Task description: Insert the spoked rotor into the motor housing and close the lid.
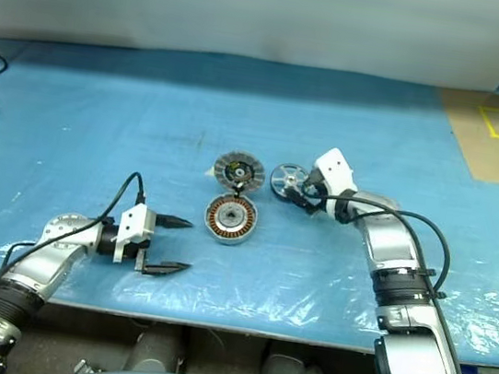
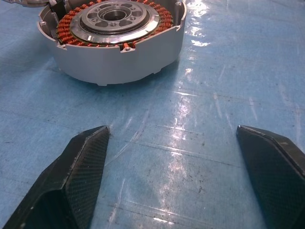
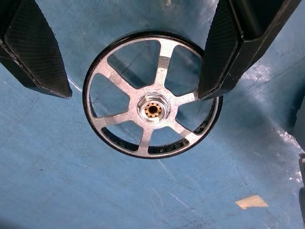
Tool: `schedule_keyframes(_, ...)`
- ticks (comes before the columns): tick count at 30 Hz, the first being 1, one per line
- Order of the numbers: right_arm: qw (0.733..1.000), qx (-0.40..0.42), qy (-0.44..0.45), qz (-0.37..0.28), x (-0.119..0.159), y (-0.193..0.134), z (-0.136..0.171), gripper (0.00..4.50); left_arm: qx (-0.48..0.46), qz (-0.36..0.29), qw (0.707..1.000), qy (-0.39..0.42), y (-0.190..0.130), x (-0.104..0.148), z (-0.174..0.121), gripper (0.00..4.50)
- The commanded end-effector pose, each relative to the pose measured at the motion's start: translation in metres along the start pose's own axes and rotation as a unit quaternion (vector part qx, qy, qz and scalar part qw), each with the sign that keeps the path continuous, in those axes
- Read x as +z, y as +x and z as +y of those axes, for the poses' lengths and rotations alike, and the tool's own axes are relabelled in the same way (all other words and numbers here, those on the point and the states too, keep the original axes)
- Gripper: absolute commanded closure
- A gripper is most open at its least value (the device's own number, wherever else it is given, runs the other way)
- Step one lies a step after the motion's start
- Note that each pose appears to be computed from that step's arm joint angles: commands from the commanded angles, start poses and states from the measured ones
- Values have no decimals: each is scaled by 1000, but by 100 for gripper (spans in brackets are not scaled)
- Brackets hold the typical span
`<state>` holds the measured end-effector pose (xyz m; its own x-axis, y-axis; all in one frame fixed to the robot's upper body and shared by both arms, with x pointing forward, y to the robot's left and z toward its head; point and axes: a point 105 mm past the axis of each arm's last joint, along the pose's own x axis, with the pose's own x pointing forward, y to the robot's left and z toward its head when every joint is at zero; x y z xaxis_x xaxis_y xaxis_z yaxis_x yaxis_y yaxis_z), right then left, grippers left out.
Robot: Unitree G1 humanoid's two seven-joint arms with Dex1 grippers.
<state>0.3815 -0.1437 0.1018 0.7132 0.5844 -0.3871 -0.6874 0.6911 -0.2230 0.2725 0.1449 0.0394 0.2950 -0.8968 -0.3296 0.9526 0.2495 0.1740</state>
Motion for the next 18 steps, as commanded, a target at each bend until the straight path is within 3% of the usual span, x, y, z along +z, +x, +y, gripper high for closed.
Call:
schedule_keyframes(1,999,0,-28,-24,15,-3,2,3,-7,34,999,-26,-1,-20,-8,0)
schedule_keyframes(18,998,6,-49,-34,24,-2,7,3,-8,33,999,-26,1,-17,-12,0)
